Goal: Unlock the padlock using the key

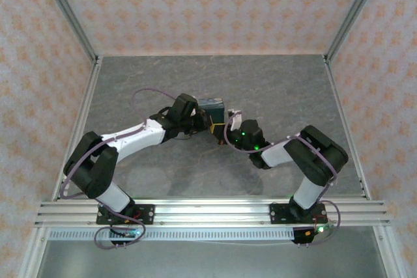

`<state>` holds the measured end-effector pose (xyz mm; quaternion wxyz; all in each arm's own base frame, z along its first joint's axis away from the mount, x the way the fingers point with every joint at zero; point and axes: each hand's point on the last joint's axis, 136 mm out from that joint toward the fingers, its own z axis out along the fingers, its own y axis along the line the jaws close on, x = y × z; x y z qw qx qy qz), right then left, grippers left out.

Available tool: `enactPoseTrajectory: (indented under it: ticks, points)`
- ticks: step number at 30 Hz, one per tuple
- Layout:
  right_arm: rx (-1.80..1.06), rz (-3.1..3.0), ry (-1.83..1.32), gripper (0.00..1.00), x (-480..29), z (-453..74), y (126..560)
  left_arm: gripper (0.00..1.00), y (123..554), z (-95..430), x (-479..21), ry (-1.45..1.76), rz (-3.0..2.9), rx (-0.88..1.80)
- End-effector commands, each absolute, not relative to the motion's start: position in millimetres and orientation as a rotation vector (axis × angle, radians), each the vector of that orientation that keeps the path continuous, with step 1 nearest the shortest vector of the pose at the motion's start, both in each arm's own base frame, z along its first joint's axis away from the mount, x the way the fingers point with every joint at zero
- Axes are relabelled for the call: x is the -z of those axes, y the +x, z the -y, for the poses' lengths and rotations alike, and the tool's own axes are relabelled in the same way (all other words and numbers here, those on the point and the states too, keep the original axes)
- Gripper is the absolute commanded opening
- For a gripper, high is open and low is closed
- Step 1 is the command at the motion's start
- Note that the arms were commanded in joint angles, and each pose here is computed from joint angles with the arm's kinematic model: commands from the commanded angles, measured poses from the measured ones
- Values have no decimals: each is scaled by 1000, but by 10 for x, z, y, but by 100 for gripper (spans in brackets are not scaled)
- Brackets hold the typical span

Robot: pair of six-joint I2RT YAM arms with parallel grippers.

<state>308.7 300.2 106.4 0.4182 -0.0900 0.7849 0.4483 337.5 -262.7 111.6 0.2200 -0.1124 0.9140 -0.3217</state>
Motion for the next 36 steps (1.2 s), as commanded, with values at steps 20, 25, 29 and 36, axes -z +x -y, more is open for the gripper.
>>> enactPoseTrajectory:
  ticks: [20,25,29,36]
  points:
    - [-1182,-2161,11,0,-592,-3080,2981,61,3347,2411,-1086,-344,-2493,926]
    - [-1228,-2186,59,0,-568,-3173,2941,63,3327,2143,-1039,-458,-2445,909]
    - [-1263,-2190,124,0,-627,-3218,2961,57,3322,2107,-993,-574,-2341,1006]
    - [-1333,-2177,241,0,-743,-3248,3000,51,3322,2159,-968,-620,-2263,1103]
